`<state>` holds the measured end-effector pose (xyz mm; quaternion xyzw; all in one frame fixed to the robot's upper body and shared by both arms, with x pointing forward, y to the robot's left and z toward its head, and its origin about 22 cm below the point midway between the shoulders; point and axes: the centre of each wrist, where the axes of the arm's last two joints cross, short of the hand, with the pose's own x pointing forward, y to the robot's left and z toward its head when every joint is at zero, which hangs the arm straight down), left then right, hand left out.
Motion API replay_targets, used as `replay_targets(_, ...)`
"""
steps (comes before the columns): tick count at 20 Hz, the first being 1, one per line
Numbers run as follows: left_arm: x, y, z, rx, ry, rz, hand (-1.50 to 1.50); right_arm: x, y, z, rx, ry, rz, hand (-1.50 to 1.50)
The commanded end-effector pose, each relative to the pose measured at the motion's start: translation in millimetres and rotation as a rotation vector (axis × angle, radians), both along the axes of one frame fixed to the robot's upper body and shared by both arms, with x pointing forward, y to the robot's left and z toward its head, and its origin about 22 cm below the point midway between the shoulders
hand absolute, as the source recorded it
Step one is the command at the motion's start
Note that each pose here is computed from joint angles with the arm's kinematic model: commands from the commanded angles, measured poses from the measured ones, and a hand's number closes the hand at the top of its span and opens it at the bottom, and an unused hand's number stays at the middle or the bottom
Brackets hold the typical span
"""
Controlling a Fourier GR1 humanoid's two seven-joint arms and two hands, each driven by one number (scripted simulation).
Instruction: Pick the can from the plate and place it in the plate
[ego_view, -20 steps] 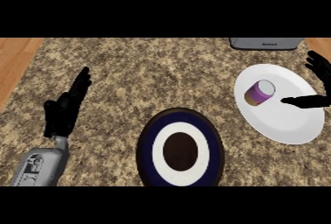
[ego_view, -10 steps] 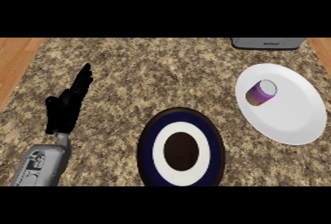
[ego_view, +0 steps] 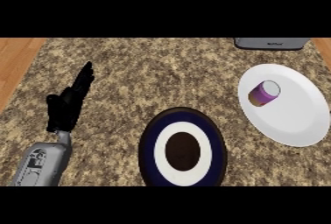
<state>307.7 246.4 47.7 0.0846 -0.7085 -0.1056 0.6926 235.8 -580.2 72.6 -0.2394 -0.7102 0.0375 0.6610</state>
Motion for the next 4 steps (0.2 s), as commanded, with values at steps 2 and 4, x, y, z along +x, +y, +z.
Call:
replay_targets(2,1.2,-8.0,4.4,-0.001,-0.014,-0.013,0.00,-13.0,-11.0,7.7,0.034,-0.025,0.008,-1.50)
replay_targets(4,3.5,-3.2,6.4,0.011,-0.022,-0.006,0.00,-23.5,-18.6,12.8,0.020,0.001,0.025,-1.50)
